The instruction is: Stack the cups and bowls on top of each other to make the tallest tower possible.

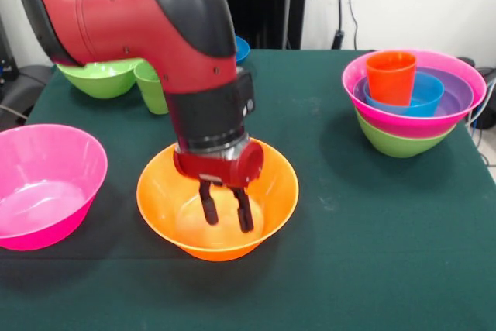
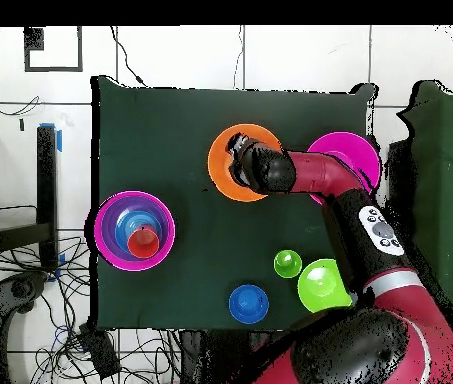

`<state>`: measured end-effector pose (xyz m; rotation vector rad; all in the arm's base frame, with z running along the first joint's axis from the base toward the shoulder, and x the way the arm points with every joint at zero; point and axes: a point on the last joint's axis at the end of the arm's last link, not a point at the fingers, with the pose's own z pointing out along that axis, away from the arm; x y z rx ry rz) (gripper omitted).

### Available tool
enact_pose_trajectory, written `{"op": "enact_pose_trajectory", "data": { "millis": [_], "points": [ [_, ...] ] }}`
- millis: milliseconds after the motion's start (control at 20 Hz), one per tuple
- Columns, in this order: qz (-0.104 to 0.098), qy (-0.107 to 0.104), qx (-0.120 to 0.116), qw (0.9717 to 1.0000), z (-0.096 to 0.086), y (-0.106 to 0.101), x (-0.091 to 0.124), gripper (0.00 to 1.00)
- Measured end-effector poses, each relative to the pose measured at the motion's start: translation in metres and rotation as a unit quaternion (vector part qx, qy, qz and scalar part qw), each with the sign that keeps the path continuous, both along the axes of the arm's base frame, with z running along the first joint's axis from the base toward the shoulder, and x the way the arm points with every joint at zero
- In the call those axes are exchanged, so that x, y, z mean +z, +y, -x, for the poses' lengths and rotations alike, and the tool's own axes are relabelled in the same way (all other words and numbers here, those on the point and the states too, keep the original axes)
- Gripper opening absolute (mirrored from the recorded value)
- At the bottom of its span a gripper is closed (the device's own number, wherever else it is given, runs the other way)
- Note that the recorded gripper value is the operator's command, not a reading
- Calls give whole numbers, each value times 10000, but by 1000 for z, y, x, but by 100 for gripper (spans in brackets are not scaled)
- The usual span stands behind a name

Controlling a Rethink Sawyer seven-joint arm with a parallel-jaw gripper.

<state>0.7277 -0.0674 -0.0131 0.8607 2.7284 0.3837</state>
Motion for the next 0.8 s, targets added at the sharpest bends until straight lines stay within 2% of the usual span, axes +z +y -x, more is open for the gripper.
{"op": "enact_pose_trajectory", "data": {
  "millis": [50,200,250,350,450,800],
  "points": [
    [71,-12,51,10000,0,-1,14,100],
    [162,1,110,9998,1,-4,32,100],
    [259,62,170,9995,3,-6,52,100],
    [280,81,183,9994,4,-6,57,100],
    [362,154,223,9990,7,-8,76,100],
    [539,354,303,9975,23,-10,111,100]
  ]
}}
